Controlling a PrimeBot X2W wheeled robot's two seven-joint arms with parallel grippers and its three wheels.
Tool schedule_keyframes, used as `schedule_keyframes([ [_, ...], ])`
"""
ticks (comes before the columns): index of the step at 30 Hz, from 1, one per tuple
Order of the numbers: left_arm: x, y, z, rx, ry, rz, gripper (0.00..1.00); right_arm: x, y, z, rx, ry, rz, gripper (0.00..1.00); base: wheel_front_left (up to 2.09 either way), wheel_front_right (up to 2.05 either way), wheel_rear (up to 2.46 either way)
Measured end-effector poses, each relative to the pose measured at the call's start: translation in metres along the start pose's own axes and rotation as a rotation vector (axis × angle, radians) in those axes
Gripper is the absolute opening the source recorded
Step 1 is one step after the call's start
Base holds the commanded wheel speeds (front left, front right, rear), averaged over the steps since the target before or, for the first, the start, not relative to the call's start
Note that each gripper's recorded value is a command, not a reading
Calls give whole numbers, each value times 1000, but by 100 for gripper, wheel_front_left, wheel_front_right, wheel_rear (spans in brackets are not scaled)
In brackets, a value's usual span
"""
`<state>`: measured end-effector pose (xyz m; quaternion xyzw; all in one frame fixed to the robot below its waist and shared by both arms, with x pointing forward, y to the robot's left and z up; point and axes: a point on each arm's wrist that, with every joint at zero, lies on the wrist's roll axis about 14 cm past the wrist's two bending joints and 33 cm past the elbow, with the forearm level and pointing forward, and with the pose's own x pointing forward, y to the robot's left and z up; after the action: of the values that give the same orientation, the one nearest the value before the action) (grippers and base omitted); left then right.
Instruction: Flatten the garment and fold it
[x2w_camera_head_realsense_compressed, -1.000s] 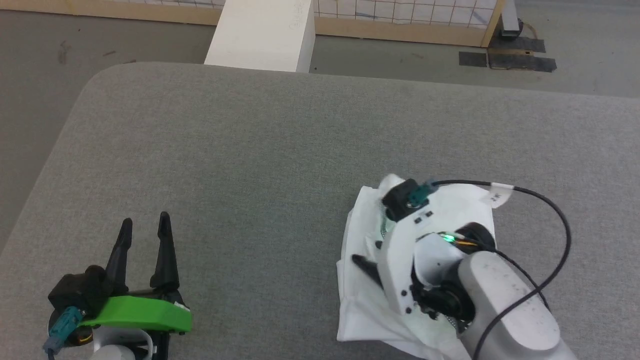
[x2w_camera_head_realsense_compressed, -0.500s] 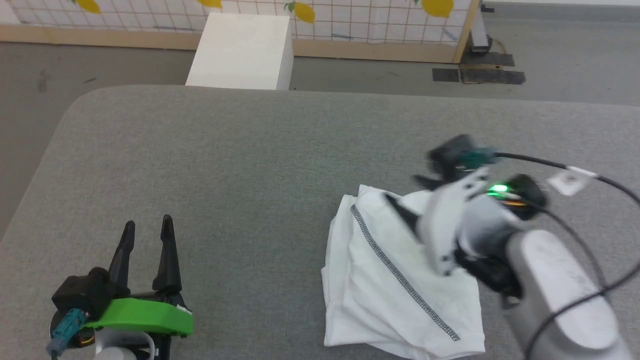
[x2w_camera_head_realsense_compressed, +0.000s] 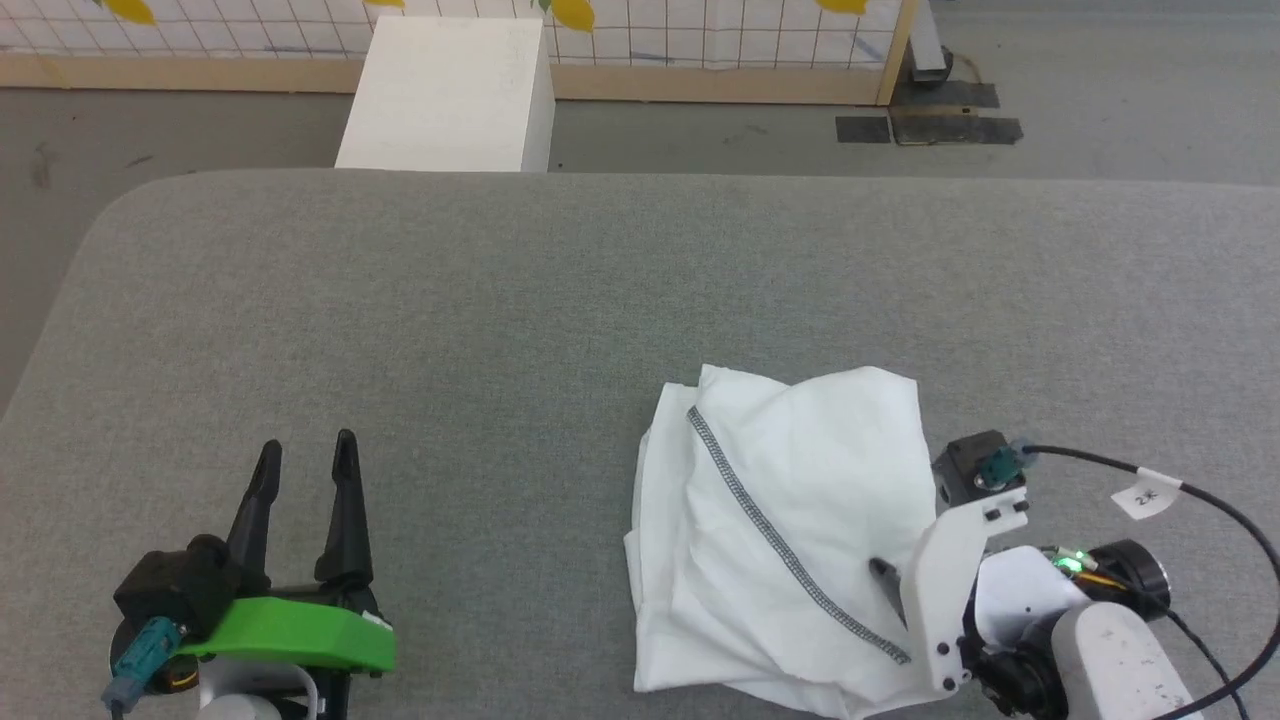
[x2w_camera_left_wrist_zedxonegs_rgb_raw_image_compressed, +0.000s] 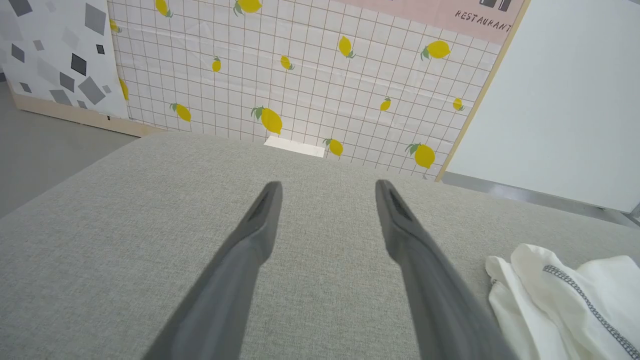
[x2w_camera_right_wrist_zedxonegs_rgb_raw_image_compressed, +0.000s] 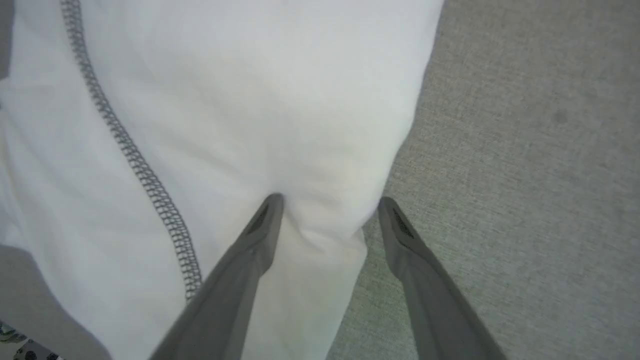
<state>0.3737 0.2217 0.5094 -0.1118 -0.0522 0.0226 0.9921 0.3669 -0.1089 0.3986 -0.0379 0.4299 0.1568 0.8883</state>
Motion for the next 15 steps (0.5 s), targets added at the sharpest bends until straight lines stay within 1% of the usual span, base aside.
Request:
schedule_keyframes([
  [5,-2,5,-2,3,9,15,100,13,5,-17,-1,70,14,100,0,0,0],
  [6,-2,5,-3,3,10,18,100,14,5,-17,2,74,17,95,0,0,0],
  [7,-3,6,-3,3,12,20,100,16,6,-16,2,72,18,10,0,0,0],
  [8,-3,7,-4,4,14,22,100,17,5,-13,2,64,18,0,0,0,0],
  [11,-1,6,-5,2,17,18,100,17,6,-8,-17,56,22,0,0,0,0],
  [15,6,0,-4,1,8,0,100,11,-3,-1,-105,42,6,0,0,0,0],
])
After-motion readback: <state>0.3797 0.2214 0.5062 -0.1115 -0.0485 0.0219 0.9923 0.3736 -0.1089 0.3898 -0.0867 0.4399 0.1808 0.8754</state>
